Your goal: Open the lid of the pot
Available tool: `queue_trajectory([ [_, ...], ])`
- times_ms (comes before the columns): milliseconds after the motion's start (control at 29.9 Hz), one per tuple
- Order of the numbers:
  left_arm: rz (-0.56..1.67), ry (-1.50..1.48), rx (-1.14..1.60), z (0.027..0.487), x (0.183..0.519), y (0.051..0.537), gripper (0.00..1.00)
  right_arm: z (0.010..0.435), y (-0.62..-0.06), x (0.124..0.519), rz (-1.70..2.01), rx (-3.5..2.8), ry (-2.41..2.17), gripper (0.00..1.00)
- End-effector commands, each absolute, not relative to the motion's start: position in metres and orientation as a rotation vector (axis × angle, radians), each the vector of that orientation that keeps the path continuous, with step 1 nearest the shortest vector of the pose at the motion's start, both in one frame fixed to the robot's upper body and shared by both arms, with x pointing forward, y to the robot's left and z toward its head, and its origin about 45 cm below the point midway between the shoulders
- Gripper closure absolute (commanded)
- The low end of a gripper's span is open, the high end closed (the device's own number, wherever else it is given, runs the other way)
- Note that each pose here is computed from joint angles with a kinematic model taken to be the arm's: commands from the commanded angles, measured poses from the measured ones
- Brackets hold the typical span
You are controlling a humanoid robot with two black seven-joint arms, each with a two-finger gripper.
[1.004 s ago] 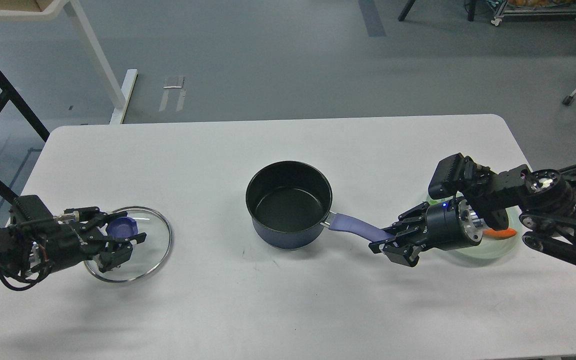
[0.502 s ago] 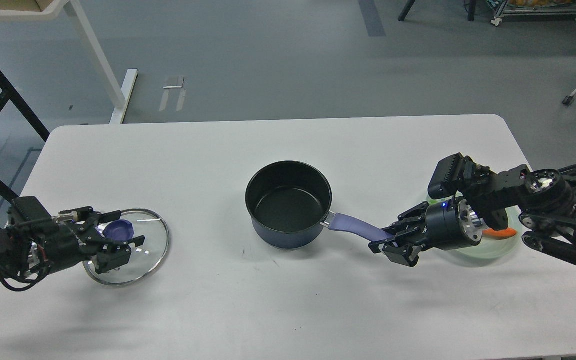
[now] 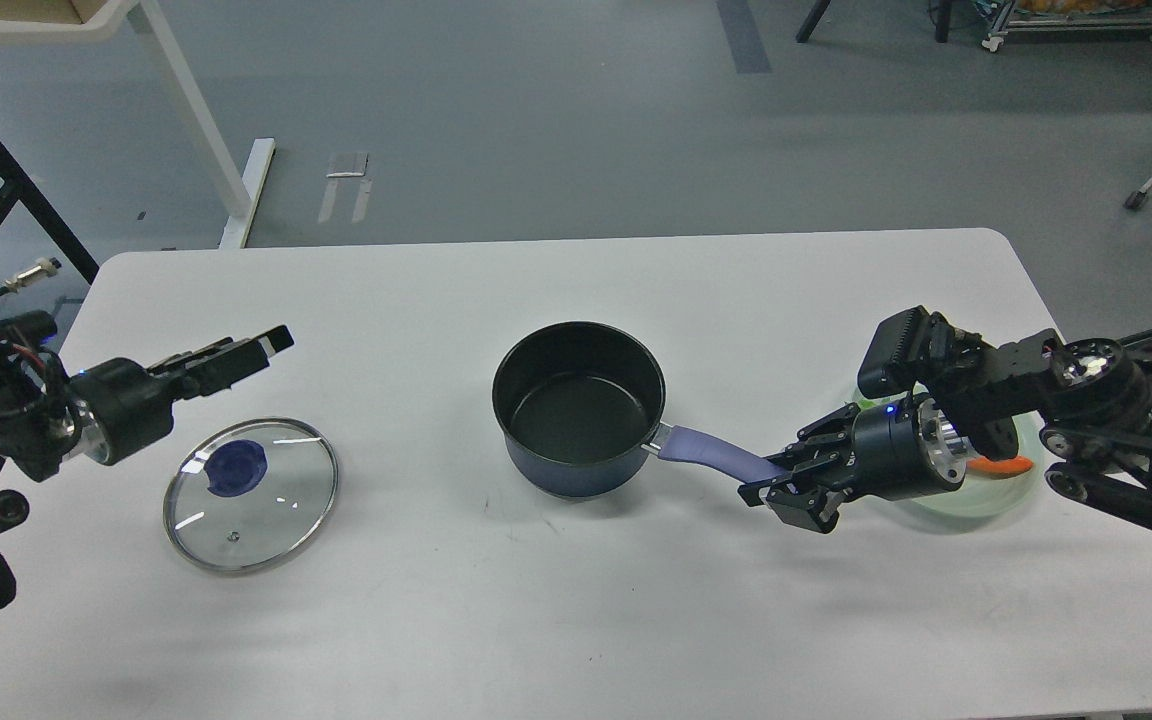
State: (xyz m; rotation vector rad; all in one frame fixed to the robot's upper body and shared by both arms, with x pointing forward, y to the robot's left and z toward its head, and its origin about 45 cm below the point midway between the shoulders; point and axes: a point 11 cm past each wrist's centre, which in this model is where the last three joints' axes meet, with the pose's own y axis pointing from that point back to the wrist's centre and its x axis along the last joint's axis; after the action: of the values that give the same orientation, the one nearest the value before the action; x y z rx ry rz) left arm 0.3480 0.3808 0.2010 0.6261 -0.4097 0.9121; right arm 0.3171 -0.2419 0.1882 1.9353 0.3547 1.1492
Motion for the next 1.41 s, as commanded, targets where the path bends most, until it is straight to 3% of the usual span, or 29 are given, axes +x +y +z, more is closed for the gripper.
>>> queue_trajectory([
  [0,1.220,0.043,0.214,0.220,0.368,0.387,0.01,0.188,-0.241,0.317,1.150,1.936,0.355,0.68],
  [335,1.435,0.279,-0.147,0.225,0.419,0.386,0.01,0.188,-0.241,0.317,1.151,1.937,0.357,0.66],
  [435,1.431,0.300,-0.169,0.225,0.421,0.384,0.01,0.188,-0.242,0.317,1.149,1.935,0.354,0.60],
  [669,1.401,0.310,-0.175,0.225,0.421,0.380,0.01,0.193,-0.241,0.320,1.160,1.942,0.334,0.03],
  [870,1.393,0.311,-0.175,0.226,0.420,0.380,0.01,0.239,-0.257,0.345,1.178,1.992,0.093,0.02],
  [1071,1.375,0.325,-0.175,0.221,0.418,0.377,0.01,0.300,-0.270,0.371,0.956,2.356,-0.472,0.01],
  [1372,1.341,0.356,-0.179,0.213,0.411,0.372,0.01,0.289,-0.282,0.397,0.316,2.649,-1.481,0.01],
])
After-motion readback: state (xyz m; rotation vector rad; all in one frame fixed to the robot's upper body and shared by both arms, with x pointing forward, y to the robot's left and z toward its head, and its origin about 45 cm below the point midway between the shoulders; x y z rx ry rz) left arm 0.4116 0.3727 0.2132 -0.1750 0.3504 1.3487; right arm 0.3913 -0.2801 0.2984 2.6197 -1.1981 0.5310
